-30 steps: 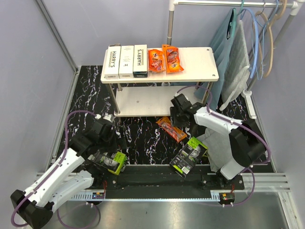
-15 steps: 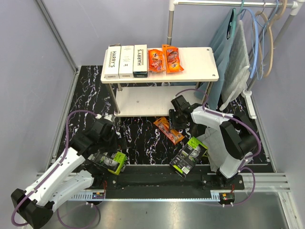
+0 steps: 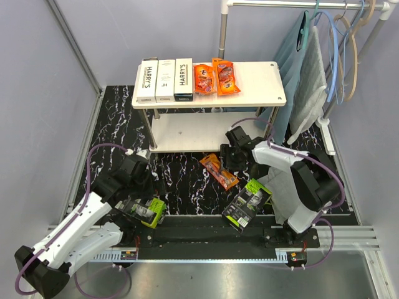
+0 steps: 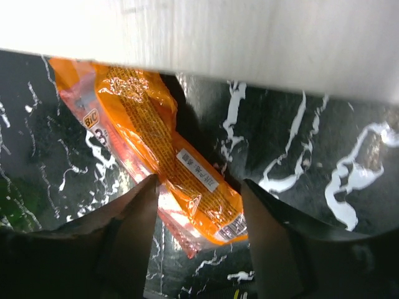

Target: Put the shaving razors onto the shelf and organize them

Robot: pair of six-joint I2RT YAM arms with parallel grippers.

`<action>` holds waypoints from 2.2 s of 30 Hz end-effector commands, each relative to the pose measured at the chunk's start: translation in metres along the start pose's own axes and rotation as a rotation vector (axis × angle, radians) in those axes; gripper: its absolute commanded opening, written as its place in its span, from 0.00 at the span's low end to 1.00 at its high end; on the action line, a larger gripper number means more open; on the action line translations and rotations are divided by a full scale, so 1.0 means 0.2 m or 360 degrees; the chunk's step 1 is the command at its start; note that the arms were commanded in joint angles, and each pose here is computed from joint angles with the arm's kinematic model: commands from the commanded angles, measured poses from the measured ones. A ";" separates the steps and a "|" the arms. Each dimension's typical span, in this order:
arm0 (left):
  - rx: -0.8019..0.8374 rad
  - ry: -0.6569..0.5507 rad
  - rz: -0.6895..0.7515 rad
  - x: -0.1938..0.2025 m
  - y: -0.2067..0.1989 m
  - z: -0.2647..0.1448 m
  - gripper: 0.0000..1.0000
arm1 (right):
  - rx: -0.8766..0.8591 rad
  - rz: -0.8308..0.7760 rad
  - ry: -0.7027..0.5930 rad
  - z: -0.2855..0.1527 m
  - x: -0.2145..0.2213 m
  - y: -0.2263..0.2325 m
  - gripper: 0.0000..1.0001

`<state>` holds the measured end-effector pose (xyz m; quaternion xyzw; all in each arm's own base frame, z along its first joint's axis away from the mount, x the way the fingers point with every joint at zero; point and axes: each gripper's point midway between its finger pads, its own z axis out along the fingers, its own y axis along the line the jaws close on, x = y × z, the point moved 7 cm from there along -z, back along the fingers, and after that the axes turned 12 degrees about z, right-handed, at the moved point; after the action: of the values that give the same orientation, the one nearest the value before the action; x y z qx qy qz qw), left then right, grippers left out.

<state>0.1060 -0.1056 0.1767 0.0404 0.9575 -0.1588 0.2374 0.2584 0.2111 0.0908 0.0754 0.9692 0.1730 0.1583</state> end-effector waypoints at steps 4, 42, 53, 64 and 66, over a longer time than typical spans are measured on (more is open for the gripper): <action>0.0058 -0.0040 0.0028 -0.04 -0.03 0.00 0.99 | -0.0134 0.0030 -0.0149 -0.21 -0.02 0.07 0.68; 0.0067 -0.0052 0.0016 -0.03 -0.03 -0.01 0.99 | 0.0064 -0.0105 -0.0011 0.03 0.18 0.01 0.00; 0.0079 -0.0073 0.0012 -0.03 -0.03 -0.02 0.99 | -0.0052 -0.0273 0.0066 -0.14 0.30 0.12 0.00; 0.0103 -0.0148 0.0009 -0.04 -0.03 -0.06 0.99 | -0.0243 -0.0468 0.0059 -0.44 0.59 0.31 0.00; 0.0115 -0.0195 0.0013 -0.05 -0.03 -0.08 0.99 | -0.0296 -0.0473 0.0011 -0.53 0.60 0.33 0.00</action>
<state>0.1029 -0.1039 0.1832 0.0420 0.9497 -0.1723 0.2580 0.1298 0.2651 0.1387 -0.0933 0.9612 0.2114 0.1509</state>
